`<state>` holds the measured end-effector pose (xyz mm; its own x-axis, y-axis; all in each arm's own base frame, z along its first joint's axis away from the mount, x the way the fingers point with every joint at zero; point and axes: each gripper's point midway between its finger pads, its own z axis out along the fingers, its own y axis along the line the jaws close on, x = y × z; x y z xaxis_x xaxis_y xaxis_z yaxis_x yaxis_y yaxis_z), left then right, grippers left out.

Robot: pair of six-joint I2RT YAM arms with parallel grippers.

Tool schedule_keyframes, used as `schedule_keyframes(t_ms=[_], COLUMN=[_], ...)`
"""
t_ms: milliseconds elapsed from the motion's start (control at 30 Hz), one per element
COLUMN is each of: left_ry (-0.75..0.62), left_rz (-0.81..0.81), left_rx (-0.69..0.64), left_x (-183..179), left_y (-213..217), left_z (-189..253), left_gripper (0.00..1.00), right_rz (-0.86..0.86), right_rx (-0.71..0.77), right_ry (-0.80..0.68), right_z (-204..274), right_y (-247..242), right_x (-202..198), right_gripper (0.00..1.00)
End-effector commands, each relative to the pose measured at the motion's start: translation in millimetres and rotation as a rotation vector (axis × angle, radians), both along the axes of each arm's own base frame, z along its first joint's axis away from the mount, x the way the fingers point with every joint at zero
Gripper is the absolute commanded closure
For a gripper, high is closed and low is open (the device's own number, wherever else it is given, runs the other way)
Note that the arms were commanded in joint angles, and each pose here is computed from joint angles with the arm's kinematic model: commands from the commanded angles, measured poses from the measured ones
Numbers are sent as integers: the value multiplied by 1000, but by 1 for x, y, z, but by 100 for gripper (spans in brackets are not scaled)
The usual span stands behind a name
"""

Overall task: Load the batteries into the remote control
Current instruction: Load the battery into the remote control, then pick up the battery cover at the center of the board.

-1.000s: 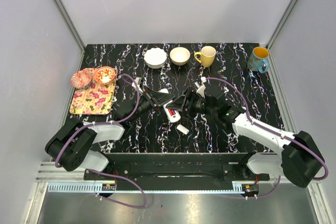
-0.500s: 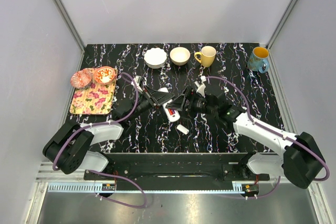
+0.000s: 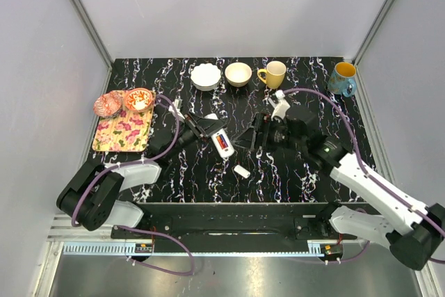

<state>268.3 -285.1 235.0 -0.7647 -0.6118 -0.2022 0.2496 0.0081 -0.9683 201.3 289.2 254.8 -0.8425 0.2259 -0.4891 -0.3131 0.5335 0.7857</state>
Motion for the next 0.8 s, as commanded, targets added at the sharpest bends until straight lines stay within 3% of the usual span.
schedule_keyframes(t_ms=[0,133,300,767], left_ry=[-54,-35,12,-50], left_rz=[21,49,74,93], left_rx=[-12,25,140,146], left_x=[2,-8,-24,-50], left_y=[19,42,56,70], left_z=[9,-6,-34,-27], left_gripper=[100,100,100,100], right_rz=[-13,17,86,266], right_rx=[-216,-408,-536,-953], right_ry=[-170,-86,-71,-212], right_z=[-11,-87,-141,-180], right_y=[-39,-56,-46,-26], right_x=[0,-4,-7,23], right_gripper=[18,23,27,30])
